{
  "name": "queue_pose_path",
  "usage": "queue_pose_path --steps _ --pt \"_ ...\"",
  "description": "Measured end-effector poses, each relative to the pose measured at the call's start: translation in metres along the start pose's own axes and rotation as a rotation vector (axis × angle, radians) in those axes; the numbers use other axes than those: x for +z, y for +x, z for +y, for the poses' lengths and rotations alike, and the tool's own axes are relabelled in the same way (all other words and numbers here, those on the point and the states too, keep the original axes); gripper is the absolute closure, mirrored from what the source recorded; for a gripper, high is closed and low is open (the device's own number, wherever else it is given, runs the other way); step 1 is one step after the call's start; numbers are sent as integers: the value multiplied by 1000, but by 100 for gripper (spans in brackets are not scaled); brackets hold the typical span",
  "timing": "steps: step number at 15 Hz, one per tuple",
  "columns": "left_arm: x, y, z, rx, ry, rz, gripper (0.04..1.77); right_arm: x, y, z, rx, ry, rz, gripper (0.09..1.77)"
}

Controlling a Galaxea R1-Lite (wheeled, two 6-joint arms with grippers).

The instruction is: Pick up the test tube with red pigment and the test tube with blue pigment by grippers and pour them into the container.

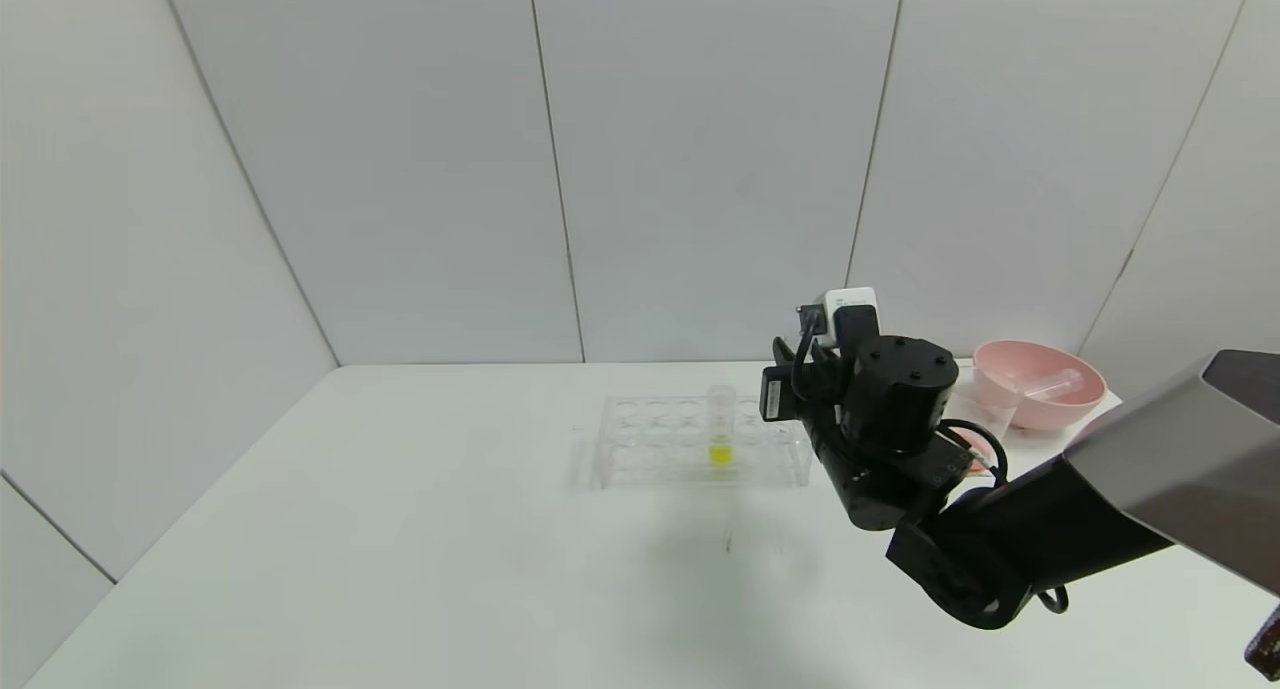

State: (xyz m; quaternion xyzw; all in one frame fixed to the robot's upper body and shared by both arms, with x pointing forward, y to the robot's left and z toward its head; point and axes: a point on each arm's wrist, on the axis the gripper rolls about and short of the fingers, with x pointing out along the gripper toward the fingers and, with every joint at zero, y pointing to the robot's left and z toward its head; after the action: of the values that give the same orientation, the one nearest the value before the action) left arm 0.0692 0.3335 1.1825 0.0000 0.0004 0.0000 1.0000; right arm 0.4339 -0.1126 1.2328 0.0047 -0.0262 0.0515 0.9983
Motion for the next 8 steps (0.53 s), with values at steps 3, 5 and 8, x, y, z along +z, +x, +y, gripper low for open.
queue_pose_path --steps 3,5,8 --pt "0 0 0 0 0 0 5 5 -1 -5 -9 -3 -4 137" --pt "0 0 0 0 0 0 5 14 -5 -13 -13 -8 0 137" --pt "0 0 0 0 0 0 5 23 -24 -32 37 -28 42 137"
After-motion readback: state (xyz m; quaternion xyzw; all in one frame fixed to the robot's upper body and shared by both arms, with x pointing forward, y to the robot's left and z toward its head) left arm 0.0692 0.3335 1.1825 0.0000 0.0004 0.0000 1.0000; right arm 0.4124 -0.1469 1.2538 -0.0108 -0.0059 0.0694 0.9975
